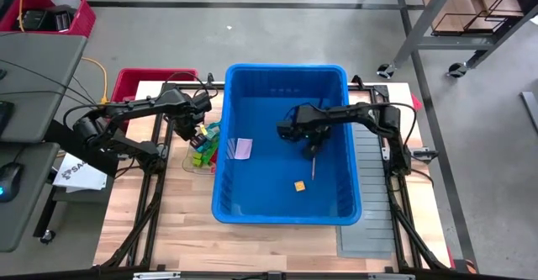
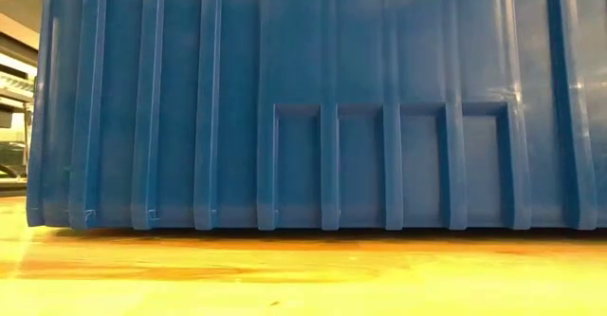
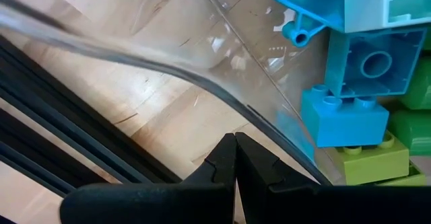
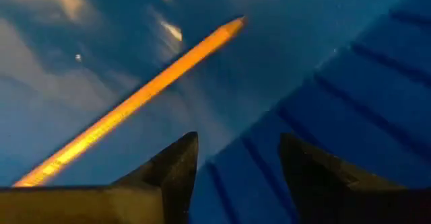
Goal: Sort blocks
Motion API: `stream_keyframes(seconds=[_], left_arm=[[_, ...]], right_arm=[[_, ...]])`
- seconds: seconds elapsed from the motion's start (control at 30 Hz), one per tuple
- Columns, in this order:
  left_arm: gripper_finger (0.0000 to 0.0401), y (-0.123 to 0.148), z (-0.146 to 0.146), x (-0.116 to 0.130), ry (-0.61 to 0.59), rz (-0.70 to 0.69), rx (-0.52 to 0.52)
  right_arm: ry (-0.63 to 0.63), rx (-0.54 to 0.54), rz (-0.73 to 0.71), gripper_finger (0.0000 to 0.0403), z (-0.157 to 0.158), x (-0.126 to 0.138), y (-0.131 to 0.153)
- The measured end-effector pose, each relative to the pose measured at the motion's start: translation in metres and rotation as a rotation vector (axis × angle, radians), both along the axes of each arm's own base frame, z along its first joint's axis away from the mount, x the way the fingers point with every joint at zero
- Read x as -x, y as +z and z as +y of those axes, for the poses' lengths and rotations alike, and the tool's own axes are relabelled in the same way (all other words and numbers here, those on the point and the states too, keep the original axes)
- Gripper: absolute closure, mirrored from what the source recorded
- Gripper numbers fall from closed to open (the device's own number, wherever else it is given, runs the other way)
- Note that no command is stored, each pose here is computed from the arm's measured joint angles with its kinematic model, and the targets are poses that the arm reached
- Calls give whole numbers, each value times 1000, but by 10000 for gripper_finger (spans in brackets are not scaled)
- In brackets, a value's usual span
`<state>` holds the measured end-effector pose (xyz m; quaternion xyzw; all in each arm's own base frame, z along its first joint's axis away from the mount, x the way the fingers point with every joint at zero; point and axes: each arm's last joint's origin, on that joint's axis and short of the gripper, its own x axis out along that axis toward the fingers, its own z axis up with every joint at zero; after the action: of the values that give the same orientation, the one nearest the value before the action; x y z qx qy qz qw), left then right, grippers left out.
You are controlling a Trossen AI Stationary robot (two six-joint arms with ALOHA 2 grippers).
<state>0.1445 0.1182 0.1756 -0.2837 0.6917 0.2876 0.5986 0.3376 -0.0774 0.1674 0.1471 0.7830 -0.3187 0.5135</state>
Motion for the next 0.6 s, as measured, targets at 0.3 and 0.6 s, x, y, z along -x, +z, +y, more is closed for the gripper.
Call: stream_keyframes(seconds=[0.3, 0.6], left_arm=[[401, 0, 0, 1, 23, 6, 3], [401, 0, -1, 1, 33, 10, 7]], right_arm=[[326, -156, 36, 204, 8, -12, -28], [310, -173, -159, 204, 27, -38, -18]])
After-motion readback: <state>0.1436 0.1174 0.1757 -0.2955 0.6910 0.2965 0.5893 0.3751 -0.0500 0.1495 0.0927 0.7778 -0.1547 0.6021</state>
